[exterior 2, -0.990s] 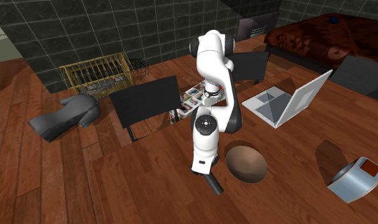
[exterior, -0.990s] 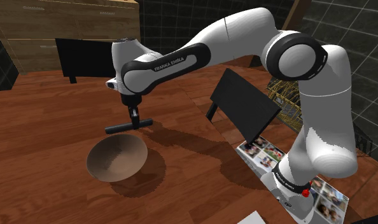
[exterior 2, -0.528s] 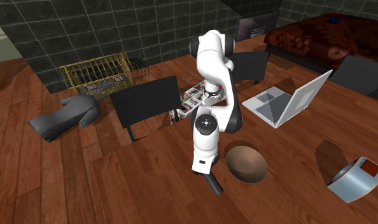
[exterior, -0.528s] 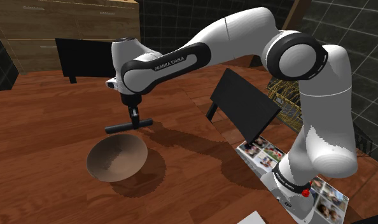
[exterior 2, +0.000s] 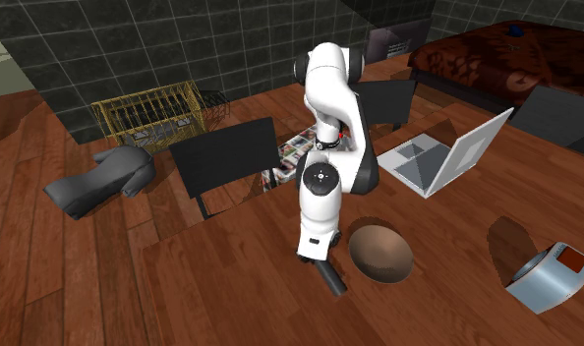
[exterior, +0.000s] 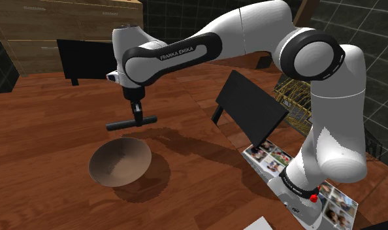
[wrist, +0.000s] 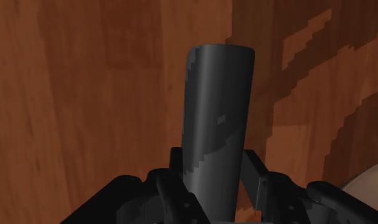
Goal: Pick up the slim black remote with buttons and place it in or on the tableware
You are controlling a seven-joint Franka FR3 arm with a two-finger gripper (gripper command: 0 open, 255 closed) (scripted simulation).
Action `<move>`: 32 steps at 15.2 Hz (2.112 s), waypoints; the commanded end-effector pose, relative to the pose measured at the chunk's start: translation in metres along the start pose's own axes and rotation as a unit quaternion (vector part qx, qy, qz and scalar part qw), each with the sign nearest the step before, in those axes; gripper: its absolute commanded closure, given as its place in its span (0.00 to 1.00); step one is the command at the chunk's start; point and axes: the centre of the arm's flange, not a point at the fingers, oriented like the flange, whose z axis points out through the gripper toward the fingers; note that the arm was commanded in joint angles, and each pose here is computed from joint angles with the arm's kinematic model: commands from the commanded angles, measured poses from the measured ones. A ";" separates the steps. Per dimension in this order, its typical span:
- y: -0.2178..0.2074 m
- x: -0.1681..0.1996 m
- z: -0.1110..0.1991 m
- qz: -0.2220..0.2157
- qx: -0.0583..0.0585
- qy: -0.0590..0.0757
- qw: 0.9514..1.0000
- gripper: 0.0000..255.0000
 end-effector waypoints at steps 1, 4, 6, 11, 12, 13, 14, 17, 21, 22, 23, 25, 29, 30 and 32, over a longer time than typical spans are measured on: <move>0.000 0.000 -0.011 0.000 0.000 0.000 1.000 1.00; -0.001 0.000 -0.027 0.000 0.000 0.000 1.000 1.00; -0.002 0.000 -0.038 0.000 0.000 0.000 1.000 1.00; -0.004 -0.001 -0.064 0.000 0.000 0.000 1.000 1.00; -0.004 -0.001 -0.069 0.000 0.000 0.000 1.000 1.00; -0.005 -0.001 -0.075 0.000 0.000 0.000 1.000 1.00; -0.005 -0.001 -0.080 0.000 0.000 0.000 1.000 1.00; -0.030 0.008 -0.078 0.000 0.000 0.000 1.000 1.00; -0.080 0.025 -0.071 0.000 0.000 0.000 1.000 1.00; -0.092 0.029 -0.070 0.000 0.000 0.000 1.000 1.00; -0.104 0.034 -0.068 0.000 0.000 0.000 1.000 1.00; -0.129 0.042 -0.065 0.000 0.000 0.000 1.000 1.00; -0.171 0.057 -0.054 0.000 0.000 0.000 1.000 1.00; -0.170 0.057 -0.048 0.000 0.000 0.000 1.000 1.00; -0.170 0.057 -0.038 0.000 0.000 0.000 1.000 1.00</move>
